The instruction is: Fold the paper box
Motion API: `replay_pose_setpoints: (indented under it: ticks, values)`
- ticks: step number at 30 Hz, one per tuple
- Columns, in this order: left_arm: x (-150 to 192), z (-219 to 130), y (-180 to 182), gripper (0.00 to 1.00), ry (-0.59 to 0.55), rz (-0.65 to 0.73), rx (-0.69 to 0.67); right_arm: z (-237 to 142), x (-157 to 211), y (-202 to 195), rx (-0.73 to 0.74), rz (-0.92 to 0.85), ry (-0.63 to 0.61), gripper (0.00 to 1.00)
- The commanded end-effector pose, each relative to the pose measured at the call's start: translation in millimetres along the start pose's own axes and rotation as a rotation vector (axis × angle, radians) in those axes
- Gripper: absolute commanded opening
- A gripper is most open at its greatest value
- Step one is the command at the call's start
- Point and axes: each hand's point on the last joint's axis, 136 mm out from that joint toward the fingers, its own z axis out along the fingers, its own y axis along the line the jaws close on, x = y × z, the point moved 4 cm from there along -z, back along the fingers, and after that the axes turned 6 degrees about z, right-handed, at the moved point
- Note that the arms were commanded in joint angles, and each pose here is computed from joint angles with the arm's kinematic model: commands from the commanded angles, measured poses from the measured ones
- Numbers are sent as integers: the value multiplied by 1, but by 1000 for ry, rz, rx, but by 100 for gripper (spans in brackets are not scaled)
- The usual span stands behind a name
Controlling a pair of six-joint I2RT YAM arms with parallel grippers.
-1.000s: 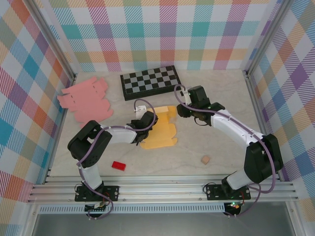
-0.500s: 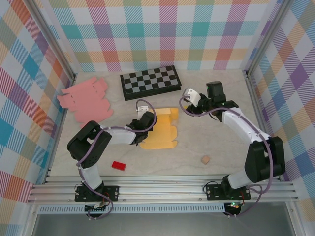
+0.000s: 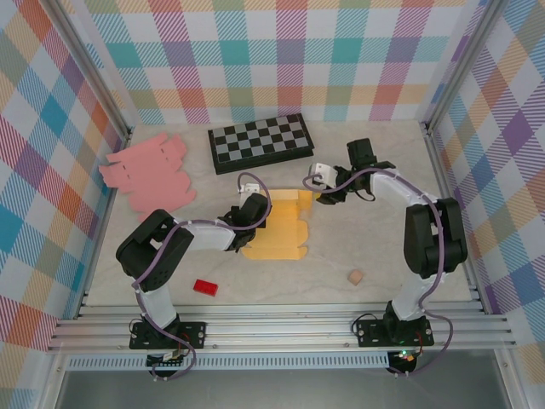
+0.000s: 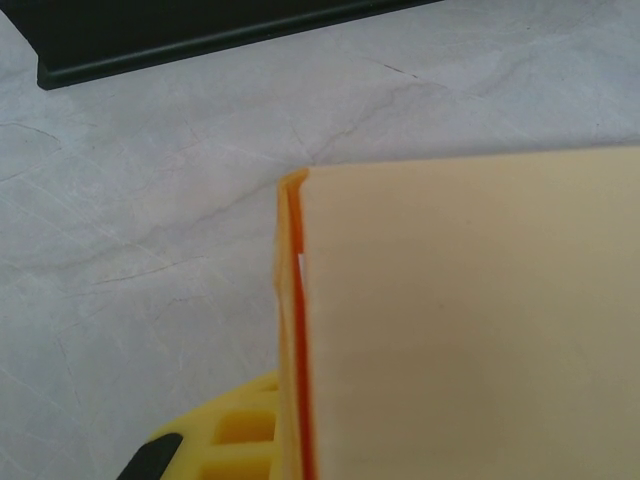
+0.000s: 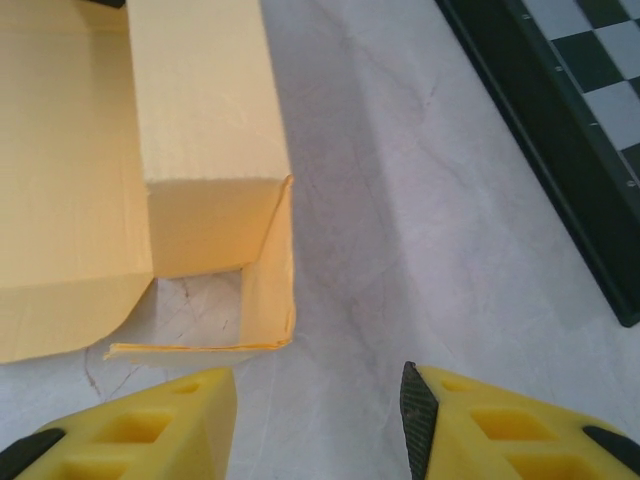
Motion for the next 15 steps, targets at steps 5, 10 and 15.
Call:
replay_pose_setpoints:
  ticks: [5, 10, 15]
  values:
    - [2, -5, -5, 6, 5, 33, 32, 16, 2, 16, -82, -80, -15, 49]
    - [2, -5, -6, 6, 6, 32, 37, 27, 0, 22, -115, -69, -4, 49]
    - [1, -5, -7, 6, 4, 28, 39, 35, 1, 24, -118, -48, 18, 49]
